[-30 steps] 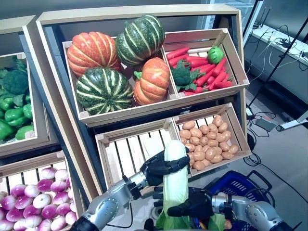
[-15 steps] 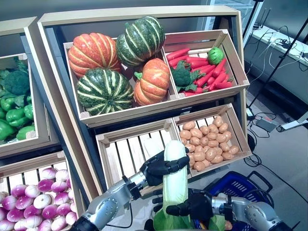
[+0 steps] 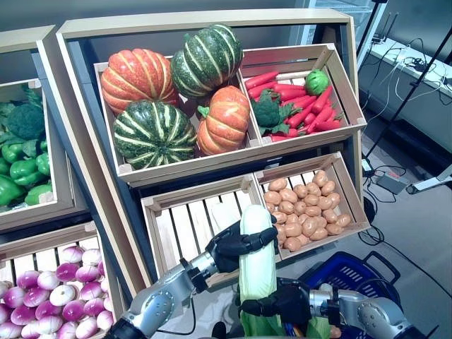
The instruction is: Put vegetables into the basket
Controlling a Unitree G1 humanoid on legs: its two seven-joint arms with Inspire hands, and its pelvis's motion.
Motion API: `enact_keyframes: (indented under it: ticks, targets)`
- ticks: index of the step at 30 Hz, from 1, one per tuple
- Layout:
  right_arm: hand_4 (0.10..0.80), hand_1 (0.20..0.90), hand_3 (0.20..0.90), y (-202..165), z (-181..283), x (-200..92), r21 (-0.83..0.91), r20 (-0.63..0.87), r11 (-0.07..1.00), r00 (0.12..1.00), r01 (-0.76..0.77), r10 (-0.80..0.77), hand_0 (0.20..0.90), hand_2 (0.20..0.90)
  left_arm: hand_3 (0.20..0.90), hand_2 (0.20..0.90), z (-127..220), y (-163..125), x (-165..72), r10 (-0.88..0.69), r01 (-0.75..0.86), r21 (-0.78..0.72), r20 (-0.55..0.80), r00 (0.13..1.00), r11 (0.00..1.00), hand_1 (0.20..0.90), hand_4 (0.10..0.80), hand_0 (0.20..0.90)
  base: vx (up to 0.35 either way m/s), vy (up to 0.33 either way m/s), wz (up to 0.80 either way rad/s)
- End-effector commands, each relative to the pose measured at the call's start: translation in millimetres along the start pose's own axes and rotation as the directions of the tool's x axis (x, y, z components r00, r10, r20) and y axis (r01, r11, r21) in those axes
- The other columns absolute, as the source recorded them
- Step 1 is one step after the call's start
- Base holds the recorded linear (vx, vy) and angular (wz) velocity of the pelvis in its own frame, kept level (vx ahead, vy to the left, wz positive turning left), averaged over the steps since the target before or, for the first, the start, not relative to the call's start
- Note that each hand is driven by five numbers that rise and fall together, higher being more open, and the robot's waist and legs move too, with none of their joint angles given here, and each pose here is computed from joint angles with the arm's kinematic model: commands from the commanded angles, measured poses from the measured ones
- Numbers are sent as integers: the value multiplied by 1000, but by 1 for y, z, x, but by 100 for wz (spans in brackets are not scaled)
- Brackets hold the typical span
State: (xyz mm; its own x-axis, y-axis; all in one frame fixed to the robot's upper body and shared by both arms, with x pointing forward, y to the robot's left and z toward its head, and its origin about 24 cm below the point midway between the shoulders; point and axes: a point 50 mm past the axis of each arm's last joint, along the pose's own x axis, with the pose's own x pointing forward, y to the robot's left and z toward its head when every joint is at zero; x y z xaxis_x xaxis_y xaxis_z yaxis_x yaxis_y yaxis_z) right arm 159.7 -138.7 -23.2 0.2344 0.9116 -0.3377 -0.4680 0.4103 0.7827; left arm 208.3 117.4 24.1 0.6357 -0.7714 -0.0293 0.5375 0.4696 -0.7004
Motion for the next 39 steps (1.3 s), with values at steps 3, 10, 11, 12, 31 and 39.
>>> enact_keyframes:
  ticks: [3, 10, 11, 12, 31, 39]
  targets:
    - [400, 300, 300, 25, 28, 25, -2, 209, 987, 966, -158, 155, 300, 300, 900, 900, 39, -57, 38, -339, 328, 86, 219, 915, 941, 900, 800, 900, 0, 0, 0]
    - [400, 300, 300, 18, 30, 16, 35, 296, 993, 951, -110, 95, 300, 300, 900, 900, 47, -39, 29, -192, 172, 100, 255, 947, 980, 900, 800, 900, 0, 0, 0]
    - [400, 300, 300, 17, 32, 14, 35, 325, 994, 942, -107, 90, 300, 300, 900, 900, 49, -35, 27, -162, 138, 106, 266, 950, 985, 900, 800, 900, 0, 0, 0]
    - [400, 300, 300, 17, 35, 12, 30, 346, 994, 934, -106, 89, 300, 300, 900, 900, 51, -33, 25, -136, 109, 112, 273, 952, 988, 900, 800, 900, 0, 0, 0]
    - [400, 300, 300, -1, 50, -34, 150, 726, 987, 671, 62, -152, 300, 300, 900, 900, 69, 6, -31, 185, -278, 155, 441, 878, 948, 900, 800, 900, -9, -8, 0]
    - [400, 300, 300, -3, 96, -66, 178, 925, 982, 330, 66, -190, 300, 300, 900, 900, 105, 6, -40, 194, -417, 197, 662, 724, 887, 900, 800, 900, -218, -52, 4]
